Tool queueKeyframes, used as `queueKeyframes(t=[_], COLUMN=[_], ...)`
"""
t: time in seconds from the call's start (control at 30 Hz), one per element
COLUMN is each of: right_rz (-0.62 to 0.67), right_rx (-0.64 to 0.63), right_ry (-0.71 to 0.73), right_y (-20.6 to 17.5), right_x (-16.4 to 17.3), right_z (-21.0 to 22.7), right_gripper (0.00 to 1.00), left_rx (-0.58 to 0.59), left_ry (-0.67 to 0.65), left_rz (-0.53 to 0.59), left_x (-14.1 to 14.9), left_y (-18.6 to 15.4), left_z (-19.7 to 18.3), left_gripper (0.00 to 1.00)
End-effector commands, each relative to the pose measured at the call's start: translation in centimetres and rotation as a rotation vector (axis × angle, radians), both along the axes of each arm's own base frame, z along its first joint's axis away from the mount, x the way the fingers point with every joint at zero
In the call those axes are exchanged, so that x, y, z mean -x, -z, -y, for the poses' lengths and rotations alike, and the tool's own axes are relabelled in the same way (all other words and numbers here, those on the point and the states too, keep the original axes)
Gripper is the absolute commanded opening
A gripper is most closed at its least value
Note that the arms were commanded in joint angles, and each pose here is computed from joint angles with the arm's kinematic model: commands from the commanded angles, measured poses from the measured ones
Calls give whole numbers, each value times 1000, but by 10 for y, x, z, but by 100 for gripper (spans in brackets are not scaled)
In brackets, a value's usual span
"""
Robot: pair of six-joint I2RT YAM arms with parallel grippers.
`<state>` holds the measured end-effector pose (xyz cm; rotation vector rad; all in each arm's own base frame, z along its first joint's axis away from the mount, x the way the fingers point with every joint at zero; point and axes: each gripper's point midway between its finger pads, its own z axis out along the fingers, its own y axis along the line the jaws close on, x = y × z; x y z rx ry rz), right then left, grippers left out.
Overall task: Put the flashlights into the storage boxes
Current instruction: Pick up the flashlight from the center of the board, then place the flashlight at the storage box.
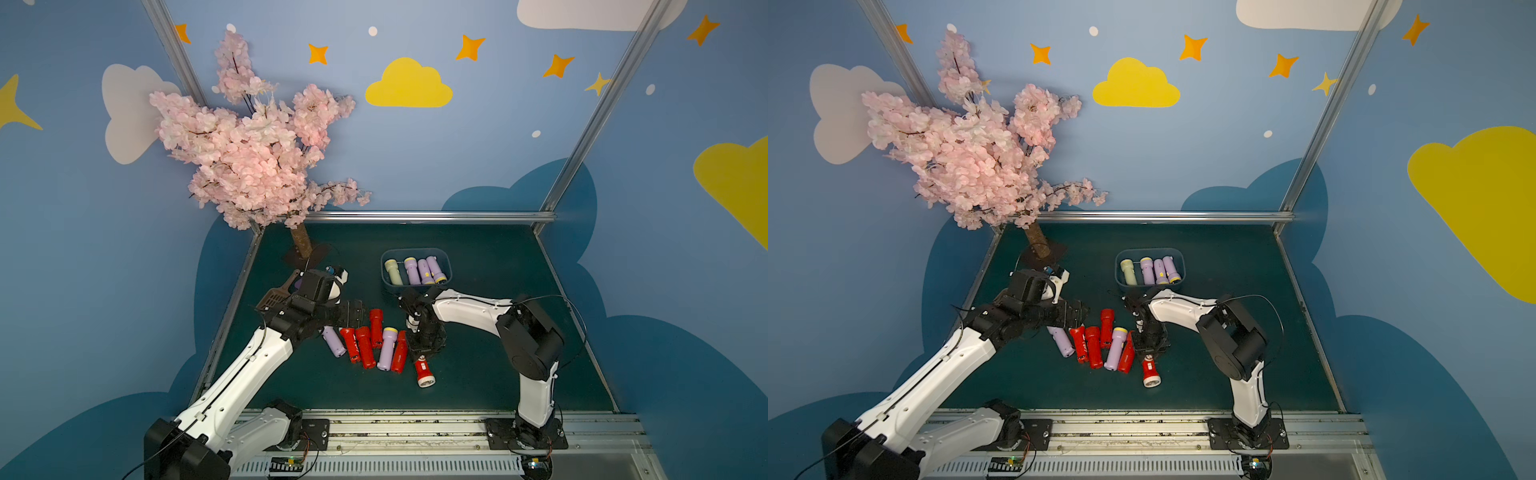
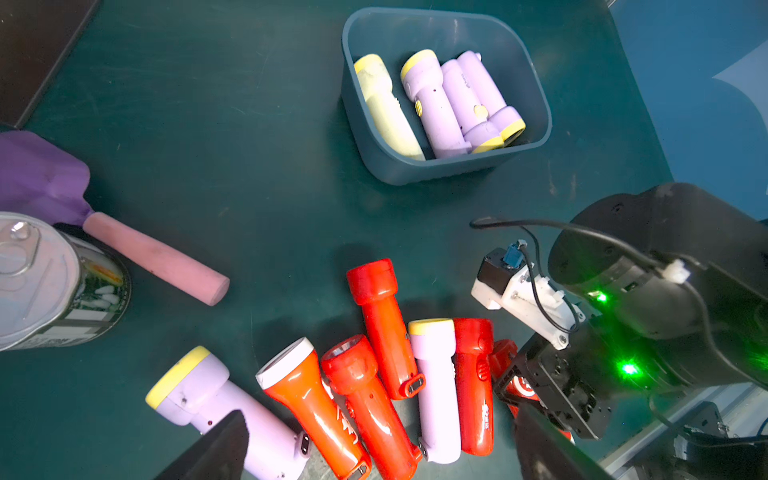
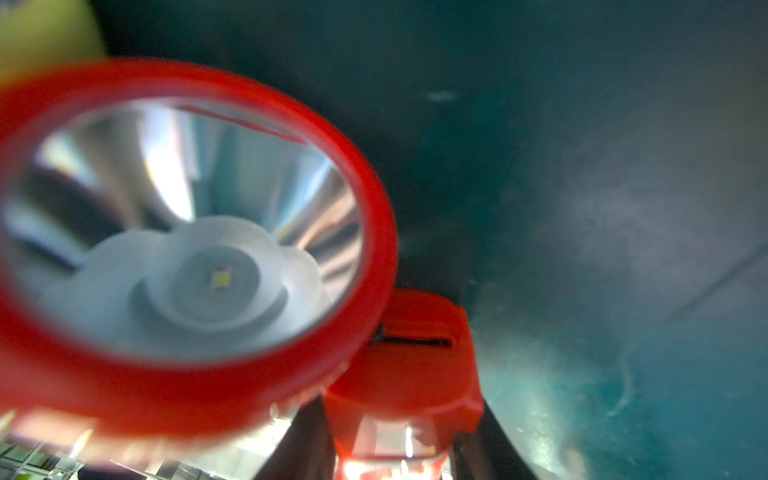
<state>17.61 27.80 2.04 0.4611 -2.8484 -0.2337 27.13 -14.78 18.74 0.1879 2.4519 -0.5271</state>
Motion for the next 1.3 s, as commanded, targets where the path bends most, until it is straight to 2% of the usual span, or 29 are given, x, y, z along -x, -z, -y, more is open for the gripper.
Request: queueKeyframes(t=[0.0,0.5,0.6,0.93,1.27], right_rz=[26,133,166,300,388], right_rx=[72,54,33,-12,-76], right_ry=[-7,-20,-7,-30,-23], right_y=[-5,-77,-92,-130,-127], right_x=[-6,-39,-55,-143,-231], right_z=[17,30,30,16,-3], right_gripper=[29,28,28,29,29], left_rx=[9,9,15,-44,-70], left_ry=[9,9,11,13,-7], left_rz=[37,128,143,179,191], left_x=[-7,-37,-42,-53,-71], left_y=[-9,-17,-19,-23,-24], left_z=[4,12,15,10,2], left_gripper=[99,99,99,99,99])
